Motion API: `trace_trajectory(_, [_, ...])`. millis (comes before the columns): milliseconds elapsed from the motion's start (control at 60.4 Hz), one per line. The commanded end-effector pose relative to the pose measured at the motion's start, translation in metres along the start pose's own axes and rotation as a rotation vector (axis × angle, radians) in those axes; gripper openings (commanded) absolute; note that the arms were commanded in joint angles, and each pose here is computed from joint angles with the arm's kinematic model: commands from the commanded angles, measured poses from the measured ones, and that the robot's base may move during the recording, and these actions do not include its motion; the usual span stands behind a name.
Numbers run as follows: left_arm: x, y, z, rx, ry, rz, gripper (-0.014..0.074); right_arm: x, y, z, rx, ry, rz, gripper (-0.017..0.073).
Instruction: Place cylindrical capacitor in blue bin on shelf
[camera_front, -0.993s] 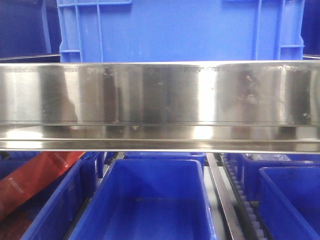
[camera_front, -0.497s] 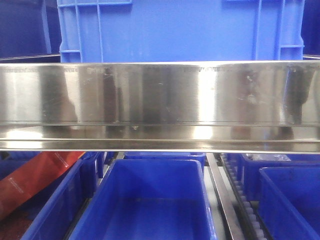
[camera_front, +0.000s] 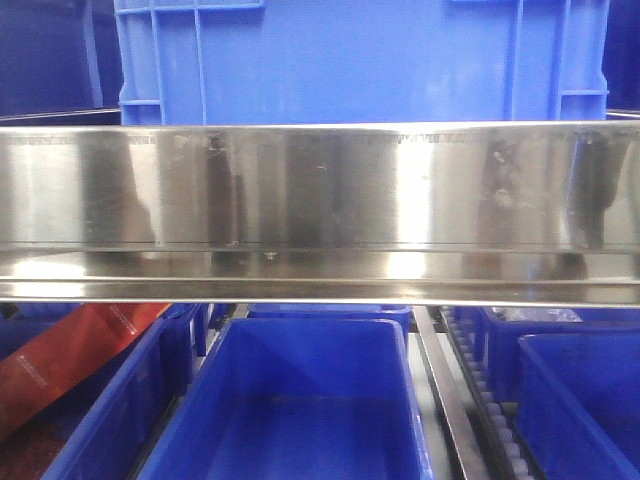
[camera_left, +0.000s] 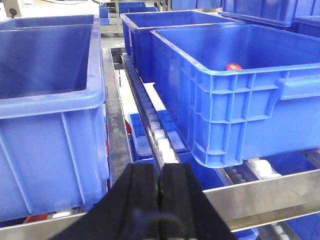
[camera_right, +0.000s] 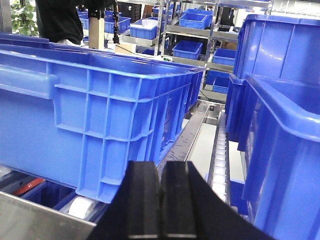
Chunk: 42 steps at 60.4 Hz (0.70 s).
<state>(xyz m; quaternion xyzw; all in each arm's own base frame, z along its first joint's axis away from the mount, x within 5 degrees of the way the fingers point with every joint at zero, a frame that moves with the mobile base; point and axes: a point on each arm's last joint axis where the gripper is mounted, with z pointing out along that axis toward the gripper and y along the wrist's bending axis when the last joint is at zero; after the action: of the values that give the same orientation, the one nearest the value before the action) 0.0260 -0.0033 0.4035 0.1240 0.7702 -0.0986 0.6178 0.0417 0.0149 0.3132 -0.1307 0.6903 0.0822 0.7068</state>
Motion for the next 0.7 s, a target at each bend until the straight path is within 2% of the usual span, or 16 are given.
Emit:
trace_trajectory(0, [-0.001, 0.000, 0.000, -0.004, -0.018, -0.008, -0.0111, -0.002, -0.001, 0.000, 0.011, -0.028, -0.014, -0.0162])
trace_trajectory(99, [0.004, 0.001, 0.000, -0.047, -0.024, -0.016, -0.0111, -0.002, -0.001, 0.000, 0.011, -0.028, -0.014, -0.0162])
trace_trajectory(199, [0.015, 0.000, 0.000, -0.098, -0.096, -0.061, -0.0111, -0.002, -0.001, 0.000, 0.011, -0.028, -0.014, -0.0162])
trace_trajectory(315, [0.037, 0.001, 0.003, -0.181, -0.215, -0.065, -0.0111, -0.002, -0.001, 0.000, 0.011, -0.028, -0.014, -0.0162])
trace_trajectory(397, [0.060, 0.001, 0.009, -0.224, -0.254, -0.082, -0.0111, -0.002, -0.001, 0.000, 0.011, -0.028, -0.014, -0.0162])
trace_trajectory(480, [0.083, 0.001, 0.016, -0.253, -0.253, -0.106, -0.0111, -0.002, -0.001, 0.000, 0.011, -0.028, -0.014, -0.0162])
trace_trajectory(679, [0.142, 0.007, 0.045, -0.288, -0.186, -0.114, -0.0111, -0.002, -0.001, 0.000, 0.011, -0.028, -0.014, -0.0162])
